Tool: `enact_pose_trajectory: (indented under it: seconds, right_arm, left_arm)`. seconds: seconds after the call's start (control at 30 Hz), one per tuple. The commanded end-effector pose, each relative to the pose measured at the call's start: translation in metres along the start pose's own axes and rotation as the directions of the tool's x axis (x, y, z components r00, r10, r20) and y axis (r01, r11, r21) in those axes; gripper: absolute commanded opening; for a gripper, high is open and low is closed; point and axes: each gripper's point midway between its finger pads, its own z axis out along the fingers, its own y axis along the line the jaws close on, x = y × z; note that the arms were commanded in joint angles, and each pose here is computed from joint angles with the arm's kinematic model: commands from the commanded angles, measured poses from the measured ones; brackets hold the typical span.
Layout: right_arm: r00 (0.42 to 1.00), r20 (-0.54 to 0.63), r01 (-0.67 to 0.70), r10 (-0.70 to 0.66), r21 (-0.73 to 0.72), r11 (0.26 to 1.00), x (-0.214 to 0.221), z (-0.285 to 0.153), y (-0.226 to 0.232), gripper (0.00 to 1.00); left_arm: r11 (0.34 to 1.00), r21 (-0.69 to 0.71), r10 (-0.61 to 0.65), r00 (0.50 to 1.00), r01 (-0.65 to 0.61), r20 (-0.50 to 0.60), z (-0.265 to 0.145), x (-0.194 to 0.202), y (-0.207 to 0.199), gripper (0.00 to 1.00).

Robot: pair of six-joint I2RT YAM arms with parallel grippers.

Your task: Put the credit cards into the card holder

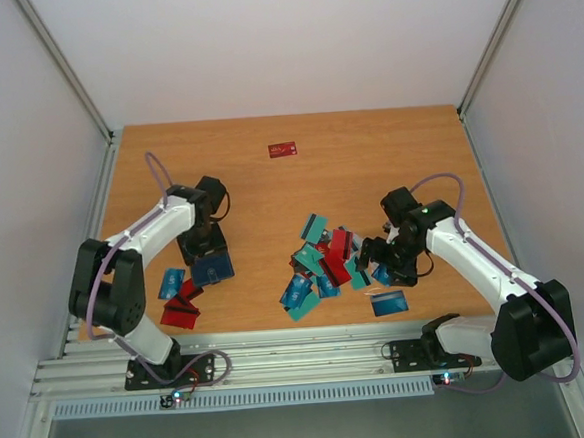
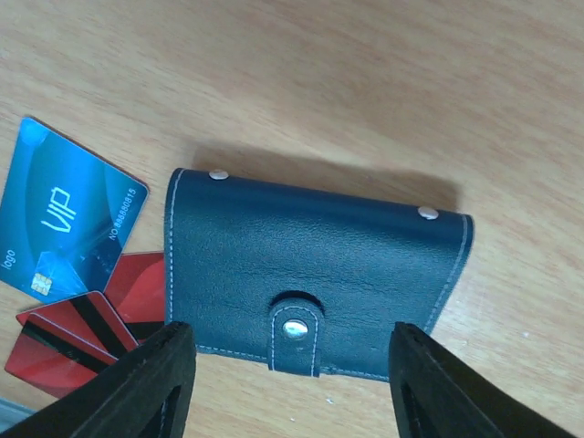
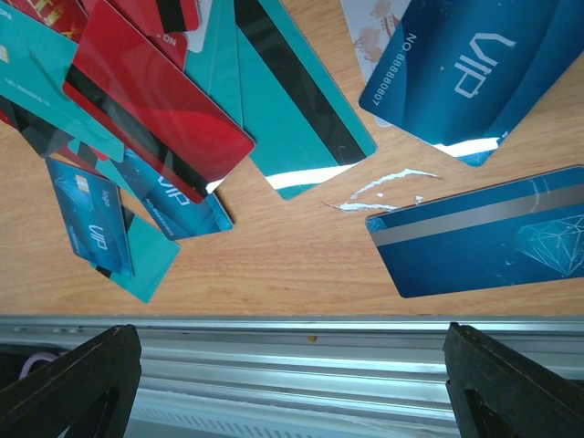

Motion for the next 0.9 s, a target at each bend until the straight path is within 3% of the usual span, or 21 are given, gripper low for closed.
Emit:
enact_pose_trajectory:
  seconds: [0.0,0.23,0.57,0.73,0.87]
  right_arm:
    - [1.000,0.003,0.026,-0.026,0.037,0.999,0.003,-0.007,-0.004,0.92]
    - [0.999,0.004,0.034,-0.034,0.058,0.998,0.002,-0.009,-0.006,0.92]
    - [0.999,-0.008,0.050,-0.050,0.072,0.996,-0.005,-0.007,-0.002,0.92]
    - [0.998,-0.010,0.058,-0.058,0.080,0.995,-0.008,-0.008,-0.001,0.92]
    - [0.998,-0.003,0.067,-0.067,0.081,0.994,-0.010,-0.010,0.001,0.92]
  left_arm:
    - [1.000,-0.013,-0.011,0.999,0.010,-0.048,0.017,0.006,-0.003,0.55]
    - [0.999,0.009,0.053,0.995,-0.052,-0.087,0.038,0.018,-0.003,0.40]
    - [0.997,0.033,0.079,0.986,-0.075,-0.147,0.067,0.030,-0.007,0.32]
    - [0.989,0.120,0.102,0.980,-0.082,-0.171,0.074,0.035,-0.023,0.13]
    - [0.978,0.181,0.134,0.980,-0.107,-0.146,0.067,0.032,-0.033,0.08]
